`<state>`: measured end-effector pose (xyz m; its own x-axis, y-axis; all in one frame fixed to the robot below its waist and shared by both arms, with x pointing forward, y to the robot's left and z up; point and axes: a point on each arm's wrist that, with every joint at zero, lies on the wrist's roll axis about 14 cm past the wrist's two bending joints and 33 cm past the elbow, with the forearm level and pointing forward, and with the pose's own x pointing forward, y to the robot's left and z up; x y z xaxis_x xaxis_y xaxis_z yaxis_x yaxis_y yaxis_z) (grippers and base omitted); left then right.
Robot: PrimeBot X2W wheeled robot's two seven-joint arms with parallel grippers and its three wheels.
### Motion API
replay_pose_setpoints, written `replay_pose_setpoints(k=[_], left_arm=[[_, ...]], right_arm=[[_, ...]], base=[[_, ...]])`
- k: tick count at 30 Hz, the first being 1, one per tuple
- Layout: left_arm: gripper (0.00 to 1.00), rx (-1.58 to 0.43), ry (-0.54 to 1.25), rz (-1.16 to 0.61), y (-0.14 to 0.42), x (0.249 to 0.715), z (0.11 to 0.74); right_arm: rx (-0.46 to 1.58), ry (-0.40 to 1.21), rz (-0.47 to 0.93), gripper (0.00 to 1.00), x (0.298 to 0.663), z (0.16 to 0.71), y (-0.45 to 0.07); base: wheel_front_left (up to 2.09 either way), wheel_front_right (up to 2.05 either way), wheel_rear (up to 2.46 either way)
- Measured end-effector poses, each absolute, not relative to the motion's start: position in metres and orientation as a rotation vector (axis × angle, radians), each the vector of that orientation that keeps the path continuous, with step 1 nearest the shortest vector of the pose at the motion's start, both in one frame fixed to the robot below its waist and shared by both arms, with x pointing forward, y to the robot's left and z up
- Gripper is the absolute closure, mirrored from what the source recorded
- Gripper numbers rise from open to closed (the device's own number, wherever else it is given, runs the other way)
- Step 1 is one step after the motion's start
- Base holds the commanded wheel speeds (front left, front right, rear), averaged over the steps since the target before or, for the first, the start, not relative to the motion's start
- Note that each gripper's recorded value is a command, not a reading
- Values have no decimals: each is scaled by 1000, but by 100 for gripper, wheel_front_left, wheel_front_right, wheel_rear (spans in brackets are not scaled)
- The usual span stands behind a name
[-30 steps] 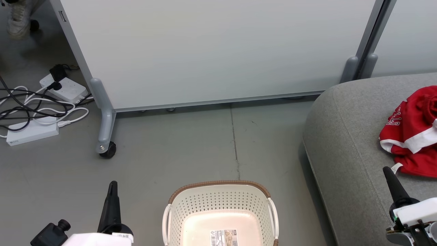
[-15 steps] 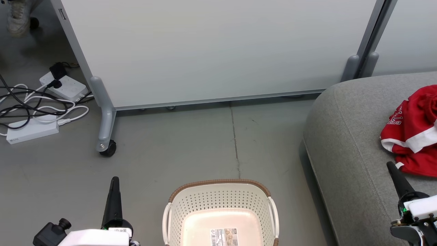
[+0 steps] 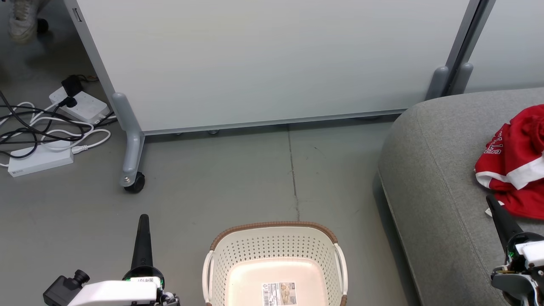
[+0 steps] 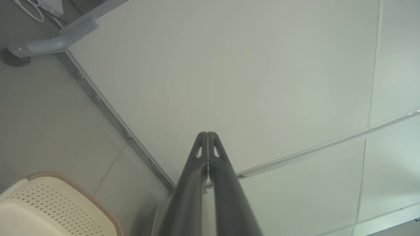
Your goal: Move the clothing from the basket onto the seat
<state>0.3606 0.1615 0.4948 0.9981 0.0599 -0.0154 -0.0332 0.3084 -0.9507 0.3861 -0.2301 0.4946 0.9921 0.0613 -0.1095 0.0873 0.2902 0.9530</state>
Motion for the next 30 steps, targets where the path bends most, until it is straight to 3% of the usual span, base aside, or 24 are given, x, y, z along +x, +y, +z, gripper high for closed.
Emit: replay_pose_setpoints(k=[30], left_arm=[[100, -1492, -46, 75, 157, 368, 498]], right_arm=[[1503, 95, 36, 100, 398, 506, -236]], base=[[0, 0, 0]])
